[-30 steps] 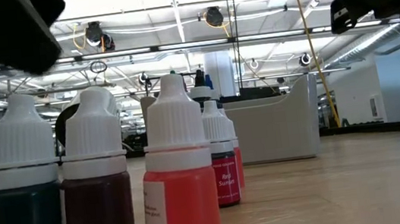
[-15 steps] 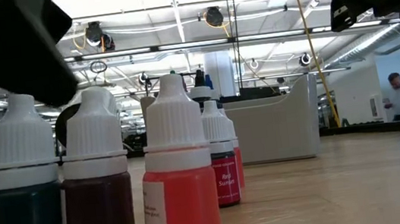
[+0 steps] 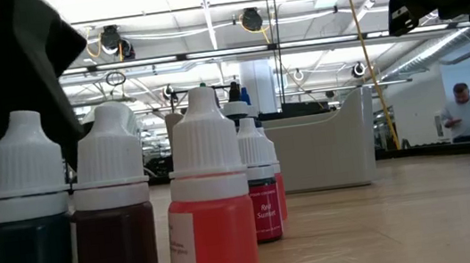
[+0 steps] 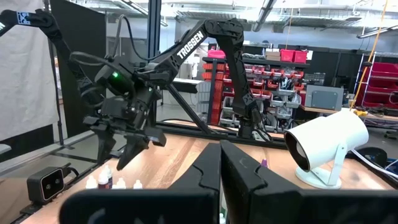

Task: Pick & Place food coloring
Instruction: Put the small blue food coloring bottle into the bin

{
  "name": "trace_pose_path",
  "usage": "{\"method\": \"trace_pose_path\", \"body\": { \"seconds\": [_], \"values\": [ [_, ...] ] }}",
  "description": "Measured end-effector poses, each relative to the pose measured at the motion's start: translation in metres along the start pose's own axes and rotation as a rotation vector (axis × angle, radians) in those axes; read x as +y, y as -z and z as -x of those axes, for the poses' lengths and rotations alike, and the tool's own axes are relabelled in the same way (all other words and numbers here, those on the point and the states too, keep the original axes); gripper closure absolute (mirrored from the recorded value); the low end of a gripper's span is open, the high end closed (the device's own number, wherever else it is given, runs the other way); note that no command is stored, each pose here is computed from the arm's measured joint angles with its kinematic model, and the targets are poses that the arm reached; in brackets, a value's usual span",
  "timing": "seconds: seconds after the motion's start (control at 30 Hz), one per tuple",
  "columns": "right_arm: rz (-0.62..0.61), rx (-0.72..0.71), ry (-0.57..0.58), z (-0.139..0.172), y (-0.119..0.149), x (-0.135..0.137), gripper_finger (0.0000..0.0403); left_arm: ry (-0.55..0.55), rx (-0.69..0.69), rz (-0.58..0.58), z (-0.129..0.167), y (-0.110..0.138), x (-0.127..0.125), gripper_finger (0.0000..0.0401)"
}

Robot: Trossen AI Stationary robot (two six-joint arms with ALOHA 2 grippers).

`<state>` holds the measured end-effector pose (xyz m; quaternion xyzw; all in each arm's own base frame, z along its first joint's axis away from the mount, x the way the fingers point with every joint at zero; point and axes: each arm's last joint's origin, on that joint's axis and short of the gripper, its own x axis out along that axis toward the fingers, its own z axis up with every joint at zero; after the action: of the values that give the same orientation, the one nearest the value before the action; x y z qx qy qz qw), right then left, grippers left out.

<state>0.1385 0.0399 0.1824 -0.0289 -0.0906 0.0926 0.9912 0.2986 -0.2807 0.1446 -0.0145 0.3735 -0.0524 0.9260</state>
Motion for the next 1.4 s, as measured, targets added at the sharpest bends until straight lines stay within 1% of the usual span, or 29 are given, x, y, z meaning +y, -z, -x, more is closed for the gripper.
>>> {"method": "trace_pose_path", "body": {
  "seconds": [0.17, 0.37, 1.4],
  "values": [
    [0.0, 0.0, 0.0, 0.0, 0.0, 0.0, 0.0403, 0.002, 0.024, -0.005, -0.007, 0.004, 0.002, 0.0187],
    [0.0, 0.0, 0.0, 0.0, 0.0, 0.0, 0.0403, -0.008, 0.023, 0.01, -0.01, 0.001, 0.007, 0.0187],
    [0.0, 0.0, 0.0, 0.0, 0.0, 0.0, 0.0403, -0.009, 0.025, 0.026, -0.011, -0.001, 0.01, 0.0188]
  ]
}}
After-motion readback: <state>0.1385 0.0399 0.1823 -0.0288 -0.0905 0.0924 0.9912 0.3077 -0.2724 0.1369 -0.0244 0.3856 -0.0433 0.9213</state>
